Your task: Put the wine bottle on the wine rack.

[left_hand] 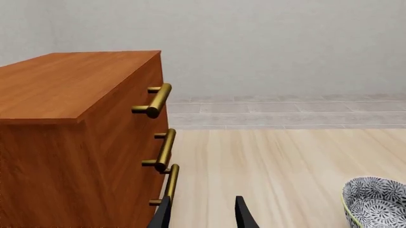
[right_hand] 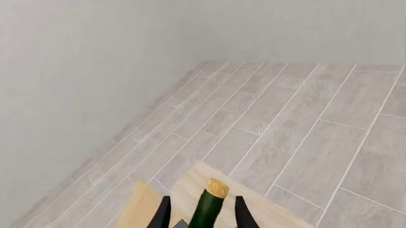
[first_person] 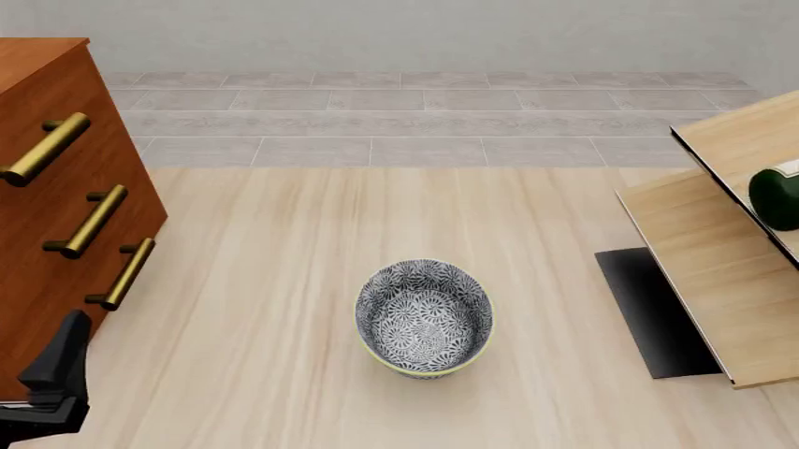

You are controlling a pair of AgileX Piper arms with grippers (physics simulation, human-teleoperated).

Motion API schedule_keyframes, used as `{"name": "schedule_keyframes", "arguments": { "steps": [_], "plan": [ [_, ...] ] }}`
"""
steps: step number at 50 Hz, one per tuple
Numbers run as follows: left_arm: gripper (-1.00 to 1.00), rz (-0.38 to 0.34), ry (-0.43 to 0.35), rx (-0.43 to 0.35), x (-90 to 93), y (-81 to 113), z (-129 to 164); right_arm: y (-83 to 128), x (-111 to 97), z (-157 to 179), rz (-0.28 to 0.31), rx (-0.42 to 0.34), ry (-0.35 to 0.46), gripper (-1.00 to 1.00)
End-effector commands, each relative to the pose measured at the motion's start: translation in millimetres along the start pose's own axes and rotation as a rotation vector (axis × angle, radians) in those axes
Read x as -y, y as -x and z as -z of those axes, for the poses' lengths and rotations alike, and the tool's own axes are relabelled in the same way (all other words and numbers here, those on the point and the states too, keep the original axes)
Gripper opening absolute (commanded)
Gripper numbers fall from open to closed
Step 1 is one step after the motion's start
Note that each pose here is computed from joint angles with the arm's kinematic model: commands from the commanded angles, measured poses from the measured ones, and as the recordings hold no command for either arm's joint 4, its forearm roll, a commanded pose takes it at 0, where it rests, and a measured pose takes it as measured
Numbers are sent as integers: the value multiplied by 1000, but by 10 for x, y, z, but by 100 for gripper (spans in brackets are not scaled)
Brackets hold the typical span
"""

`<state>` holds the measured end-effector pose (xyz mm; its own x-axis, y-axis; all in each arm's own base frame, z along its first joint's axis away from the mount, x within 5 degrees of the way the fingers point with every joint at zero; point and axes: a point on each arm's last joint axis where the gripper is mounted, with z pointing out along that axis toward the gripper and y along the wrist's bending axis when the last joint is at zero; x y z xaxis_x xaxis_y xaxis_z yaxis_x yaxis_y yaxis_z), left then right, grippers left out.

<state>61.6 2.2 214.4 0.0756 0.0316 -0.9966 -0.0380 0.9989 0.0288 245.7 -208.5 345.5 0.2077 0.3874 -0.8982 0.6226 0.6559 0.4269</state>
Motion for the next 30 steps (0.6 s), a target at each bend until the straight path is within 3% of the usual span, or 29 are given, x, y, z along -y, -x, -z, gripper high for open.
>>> {"name": "schedule_keyframes", "arguments": {
  "steps": [1, 30],
  "plan": [
    [100, 0, 0, 1, 0, -1, 6, -12, -11, 18, 39, -7, 8, 100],
    [100, 4, -7, 4, 4, 4, -3, 168, -9, 90, 30, 31, -2, 100]
  ]
}}
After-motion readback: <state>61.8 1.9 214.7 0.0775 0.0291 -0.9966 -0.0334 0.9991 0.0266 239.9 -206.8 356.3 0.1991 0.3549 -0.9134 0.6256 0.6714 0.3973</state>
